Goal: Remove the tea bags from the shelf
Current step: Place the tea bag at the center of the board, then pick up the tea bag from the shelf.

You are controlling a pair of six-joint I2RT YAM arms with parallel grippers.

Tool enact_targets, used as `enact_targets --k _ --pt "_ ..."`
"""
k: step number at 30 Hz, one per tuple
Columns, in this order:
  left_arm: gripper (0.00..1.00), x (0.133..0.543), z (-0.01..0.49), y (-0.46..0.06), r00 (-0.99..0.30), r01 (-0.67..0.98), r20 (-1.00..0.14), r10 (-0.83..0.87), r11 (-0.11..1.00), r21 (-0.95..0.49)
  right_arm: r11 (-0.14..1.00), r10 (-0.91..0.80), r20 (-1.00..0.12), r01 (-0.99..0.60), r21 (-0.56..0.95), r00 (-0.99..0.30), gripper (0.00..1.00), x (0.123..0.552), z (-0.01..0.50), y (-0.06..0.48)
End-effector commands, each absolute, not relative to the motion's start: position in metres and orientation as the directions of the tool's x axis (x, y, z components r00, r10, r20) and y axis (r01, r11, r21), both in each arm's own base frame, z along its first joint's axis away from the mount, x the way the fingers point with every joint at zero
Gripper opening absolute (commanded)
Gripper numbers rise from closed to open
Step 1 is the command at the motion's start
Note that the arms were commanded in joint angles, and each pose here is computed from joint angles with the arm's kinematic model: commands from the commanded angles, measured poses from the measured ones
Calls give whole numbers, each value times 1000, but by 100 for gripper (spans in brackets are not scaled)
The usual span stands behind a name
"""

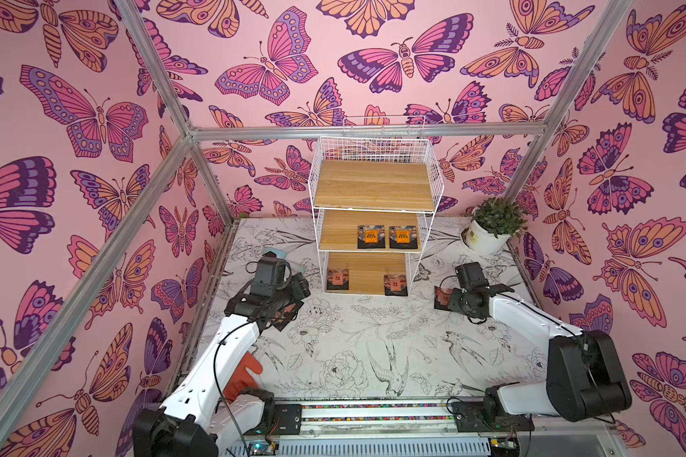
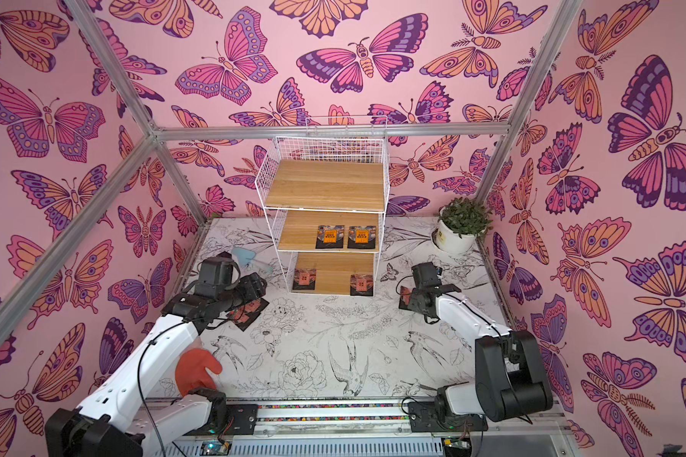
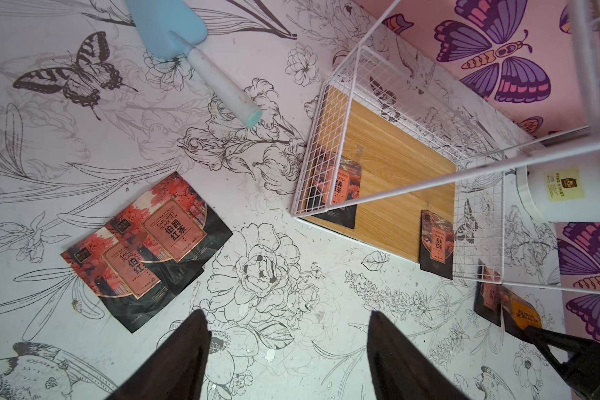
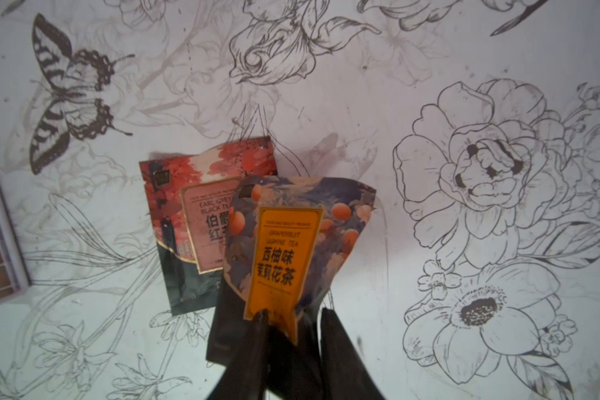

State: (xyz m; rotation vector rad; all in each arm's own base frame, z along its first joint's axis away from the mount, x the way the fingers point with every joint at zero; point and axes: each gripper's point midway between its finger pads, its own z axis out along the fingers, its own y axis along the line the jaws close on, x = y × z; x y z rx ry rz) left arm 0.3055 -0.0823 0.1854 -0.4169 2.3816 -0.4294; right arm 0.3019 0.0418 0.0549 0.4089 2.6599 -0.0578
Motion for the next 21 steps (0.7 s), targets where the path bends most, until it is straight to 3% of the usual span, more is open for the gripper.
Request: enact_targets --k 1,8,21 --pt "75 299 194 -79 -719 -197 -577 -388 909 -366 956 276 -419 291 28 -865 39 297 52 42" --pt "75 297 209 -95 -720 -164 -603 -344 928 -333 956 277 -437 291 36 -856 61 290 70 39" --pt "73 303 255 -170 -701 -4 -696 -155 977 -214 954 298 -603 242 174 -740 81 305 154 48"
